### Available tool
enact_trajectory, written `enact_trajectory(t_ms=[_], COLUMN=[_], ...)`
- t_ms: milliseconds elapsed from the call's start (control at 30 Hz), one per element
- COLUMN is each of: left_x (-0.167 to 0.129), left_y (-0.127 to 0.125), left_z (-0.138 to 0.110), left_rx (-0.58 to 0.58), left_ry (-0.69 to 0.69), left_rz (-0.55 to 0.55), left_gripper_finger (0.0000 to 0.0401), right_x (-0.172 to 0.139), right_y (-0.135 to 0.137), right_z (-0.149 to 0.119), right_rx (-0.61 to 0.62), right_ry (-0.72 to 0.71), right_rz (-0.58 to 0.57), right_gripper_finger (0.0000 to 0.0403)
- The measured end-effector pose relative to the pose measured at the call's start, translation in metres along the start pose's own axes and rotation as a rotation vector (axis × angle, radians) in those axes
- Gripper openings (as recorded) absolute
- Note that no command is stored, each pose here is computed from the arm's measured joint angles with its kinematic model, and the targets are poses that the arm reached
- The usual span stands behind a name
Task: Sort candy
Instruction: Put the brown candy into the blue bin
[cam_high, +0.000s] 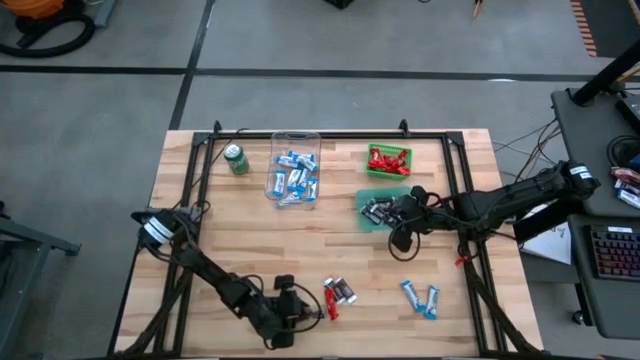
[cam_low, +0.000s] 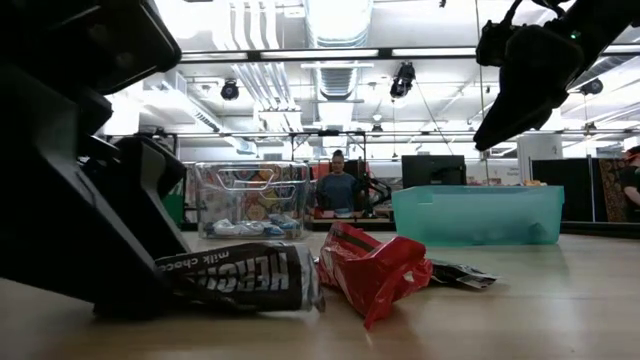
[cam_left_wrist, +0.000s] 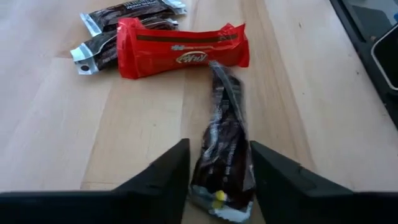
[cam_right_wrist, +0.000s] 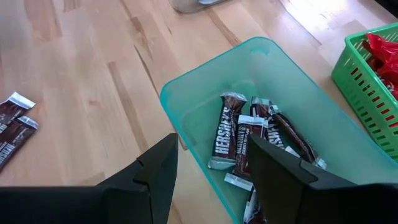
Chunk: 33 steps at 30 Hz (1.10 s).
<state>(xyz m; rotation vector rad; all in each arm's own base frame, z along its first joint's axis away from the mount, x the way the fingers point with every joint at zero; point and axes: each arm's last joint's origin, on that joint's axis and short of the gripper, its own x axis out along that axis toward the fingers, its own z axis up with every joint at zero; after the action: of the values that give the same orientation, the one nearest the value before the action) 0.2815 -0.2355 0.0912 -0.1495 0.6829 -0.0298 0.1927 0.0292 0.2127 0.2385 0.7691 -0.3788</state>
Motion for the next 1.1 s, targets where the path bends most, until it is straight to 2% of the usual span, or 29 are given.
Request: enact_trajectory(t_ms=[200, 333, 533, 633, 933, 1100], left_x=[-0.002, -0.006, -0.017, -0.027, -0.053, -0.057], left_y=[0.002, 0.002, 0.006, 0.007, 0.016, 0.024], left_z=[-0.001, 0.002, 0.008, 0.02, 0.055, 0.075], left_rx=[0.001, 0.013, 0.1, 0.117, 0.235, 0.273], left_ry=[0.022, 0.029, 0.03, -0.01, -0.208, -0.291], left_rz=[0.014, 0.019, 0.065, 0.089, 0.309, 0.418], left_gripper_finger=[0.0059, 0.0029, 0.0024, 0.0024, 0.0023, 0.0023], right_x=[-0.001, -0.001, 0.003, 0.004, 0.01, 0.019], right_y=[0.003, 0.009, 0.018, 0.021, 0.028, 0.04], right_z=[-0.002, -0.005, -0.013, -0.017, -0.019, -0.011], right_rx=[-0.002, -0.002, -0.012, -0.023, -0.046, -0.115], right_ry=[-0.002, -0.027, -0.094, -0.133, -0.244, -0.352], right_rz=[0.015, 0.053, 0.126, 0.164, 0.233, 0.269], right_gripper_finger=[0.0178, 0.0178, 0.0178, 0.0178, 0.0178, 0.0178])
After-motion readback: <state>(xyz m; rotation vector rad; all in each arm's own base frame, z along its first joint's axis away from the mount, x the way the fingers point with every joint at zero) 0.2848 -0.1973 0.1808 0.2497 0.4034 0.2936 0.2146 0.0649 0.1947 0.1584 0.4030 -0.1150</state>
